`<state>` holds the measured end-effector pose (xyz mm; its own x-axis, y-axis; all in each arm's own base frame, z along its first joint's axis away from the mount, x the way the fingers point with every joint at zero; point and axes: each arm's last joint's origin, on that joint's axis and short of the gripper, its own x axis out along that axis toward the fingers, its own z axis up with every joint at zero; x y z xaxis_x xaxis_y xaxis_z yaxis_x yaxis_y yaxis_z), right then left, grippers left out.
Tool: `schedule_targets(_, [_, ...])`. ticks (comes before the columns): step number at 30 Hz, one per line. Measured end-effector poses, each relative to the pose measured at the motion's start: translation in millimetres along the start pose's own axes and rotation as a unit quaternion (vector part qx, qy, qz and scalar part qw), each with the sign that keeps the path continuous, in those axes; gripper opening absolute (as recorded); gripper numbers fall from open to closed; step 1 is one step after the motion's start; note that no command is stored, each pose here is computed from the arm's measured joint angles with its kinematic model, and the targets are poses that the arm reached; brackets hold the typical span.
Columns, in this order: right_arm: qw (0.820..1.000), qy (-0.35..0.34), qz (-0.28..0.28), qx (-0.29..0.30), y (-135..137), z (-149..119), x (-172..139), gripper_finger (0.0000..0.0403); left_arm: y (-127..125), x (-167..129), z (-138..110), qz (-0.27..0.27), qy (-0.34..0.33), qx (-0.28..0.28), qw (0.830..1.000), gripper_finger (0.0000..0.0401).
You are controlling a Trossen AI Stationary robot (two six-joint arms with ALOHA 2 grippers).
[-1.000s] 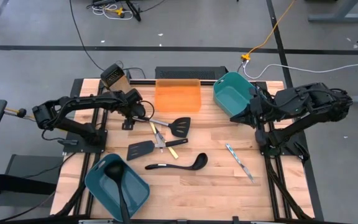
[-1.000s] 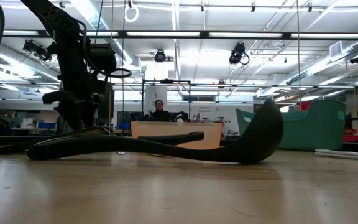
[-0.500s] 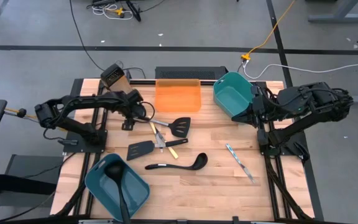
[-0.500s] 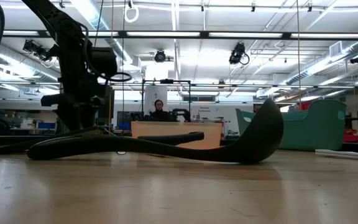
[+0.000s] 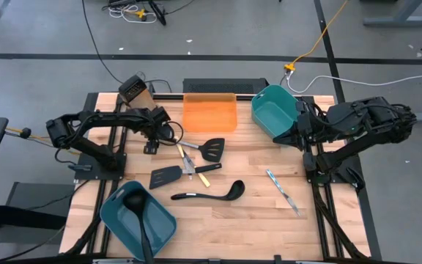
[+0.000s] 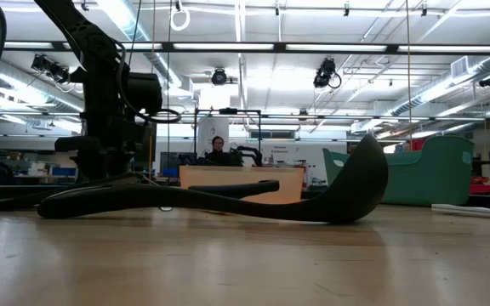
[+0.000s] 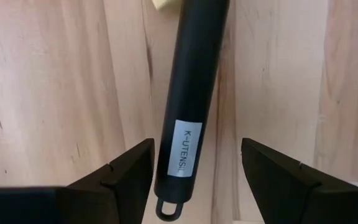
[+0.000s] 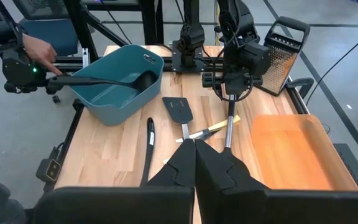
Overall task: Pick & Place Kitchen Items
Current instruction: Put the top black spatula into the green bin
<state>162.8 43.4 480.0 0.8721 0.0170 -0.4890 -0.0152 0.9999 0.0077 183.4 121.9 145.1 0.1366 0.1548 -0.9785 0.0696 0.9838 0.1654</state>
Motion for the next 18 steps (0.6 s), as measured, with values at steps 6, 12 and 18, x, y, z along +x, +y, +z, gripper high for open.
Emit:
schedule_targets(6, [1.0,0.0,0.0,-0.001,0.0,-0.1,0.0,0.0003,0.1,0.0,-0.1,0.002,0.002,-0.002,1.0,0.0211])
schedule_targets(12, [1.0,0.001,0.0,-0.001,0.0,-0.1,0.0,0.0003,0.1,0.0,-0.2,0.002,0.002,-0.001,1.0,0.0173])
schedule_targets(18, [1.0,0.0,0.0,-0.001,0.0,-0.1,0.0,0.0003,0.0,0.0,-0.2,0.002,0.002,0.0,1.0,0.0145])
